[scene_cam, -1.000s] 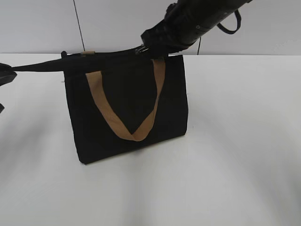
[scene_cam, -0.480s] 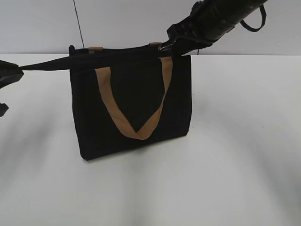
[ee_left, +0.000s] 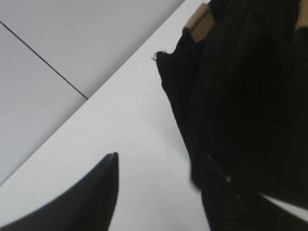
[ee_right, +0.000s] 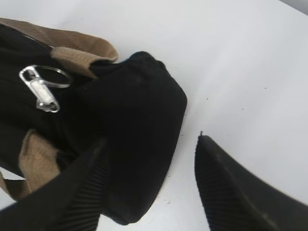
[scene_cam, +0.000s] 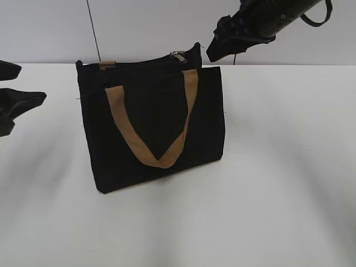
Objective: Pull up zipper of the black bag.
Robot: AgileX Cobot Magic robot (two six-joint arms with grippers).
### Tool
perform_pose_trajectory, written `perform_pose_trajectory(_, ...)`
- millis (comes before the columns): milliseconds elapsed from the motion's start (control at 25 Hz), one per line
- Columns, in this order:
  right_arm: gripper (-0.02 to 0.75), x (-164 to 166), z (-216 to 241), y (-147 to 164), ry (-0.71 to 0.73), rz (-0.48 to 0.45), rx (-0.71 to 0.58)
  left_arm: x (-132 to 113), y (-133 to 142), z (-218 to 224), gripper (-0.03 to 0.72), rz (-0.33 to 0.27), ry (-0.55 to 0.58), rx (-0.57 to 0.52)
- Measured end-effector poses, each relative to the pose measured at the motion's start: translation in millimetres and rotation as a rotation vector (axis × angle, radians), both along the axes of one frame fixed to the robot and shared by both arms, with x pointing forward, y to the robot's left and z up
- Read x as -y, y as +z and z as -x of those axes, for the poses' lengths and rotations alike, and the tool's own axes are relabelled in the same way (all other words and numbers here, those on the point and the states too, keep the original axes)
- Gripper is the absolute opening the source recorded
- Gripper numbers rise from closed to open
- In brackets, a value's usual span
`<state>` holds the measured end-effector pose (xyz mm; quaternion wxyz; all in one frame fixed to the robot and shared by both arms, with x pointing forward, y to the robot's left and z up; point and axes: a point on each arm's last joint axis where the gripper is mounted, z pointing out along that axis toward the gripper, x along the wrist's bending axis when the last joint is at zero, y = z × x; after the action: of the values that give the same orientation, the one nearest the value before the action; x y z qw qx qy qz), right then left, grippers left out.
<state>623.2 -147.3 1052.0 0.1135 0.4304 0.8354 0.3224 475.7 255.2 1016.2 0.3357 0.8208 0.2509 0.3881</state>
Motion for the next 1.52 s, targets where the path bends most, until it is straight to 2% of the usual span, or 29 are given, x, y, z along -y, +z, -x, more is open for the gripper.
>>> perform_pose_trajectory(80, 0.46, 0, 4, 6, 0.015, -0.002, 0.005, 1, 0, 0, 0.529, 0.06, 0.02, -0.022)
perform_pose_trajectory(160, 0.47, 1, 9, 16, 0.029, -0.004, 0.02, 3, 1, 1, 0.569, 0.136, 0.045, -0.051)
perform_pose_trajectory(320, 0.472, 4, 18, 33, 0.042, -0.012, 0.049, 11, 4, 4, 0.587, 0.341, 0.047, -0.128)
perform_pose_trajectory(400, 0.472, 6, 23, 40, 0.06, 0.003, 0.064, 15, 4, 6, 0.587, 0.408, 0.03, -0.173)
perform_pose_trajectory(440, 0.472, 7, 26, 43, 0.076, 0.02, 0.07, 16, 4, 7, 0.587, 0.419, 0.022, -0.194)
perform_pose_trajectory(560, 0.472, 12, 33, 50, 0.119, 0.091, 0.087, 19, 3, 10, 0.587, 0.401, -0.016, -0.269)
perform_pose_trajectory(720, 0.472, 23, 42, 59, 0.146, 0.191, 0.103, 20, 15, 9, 0.574, 0.303, -0.078, -0.373)
perform_pose_trajectory(800, 0.472, 28, 47, 64, 0.155, 0.234, 0.11, 16, 24, 5, 0.566, 0.237, -0.066, -0.426)
perform_pose_trajectory(840, 0.472, 29, 49, 67, 0.158, 0.247, 0.114, 14, 28, 2, 0.563, 0.2, -0.051, -0.45)
perform_pose_trajectory(960, 0.472, 35, 56, 74, 0.138, 0.279, 0.112, 4, 38, -10, 0.561, 0.182, 0.11, -0.538)
perform_pose_trajectory(1080, 0.472, 43, 61, 82, 0.068, 0.264, 0.1, -5, 52, -21, 0.561, 0.163, 0.253, -0.585)
perform_pose_trajectory(1240, 0.472, 64, 66, 89, -0.085, 0.215, 0.029, -13, 78, -32, 0.56, 0.21, 0.437, -0.604)
perform_pose_trajectory(1520, 0.472, 102, 80, 101, -0.285, 0.172, -0.075, -20, 118, -36, 0.538, 0.348, 0.634, -0.569)
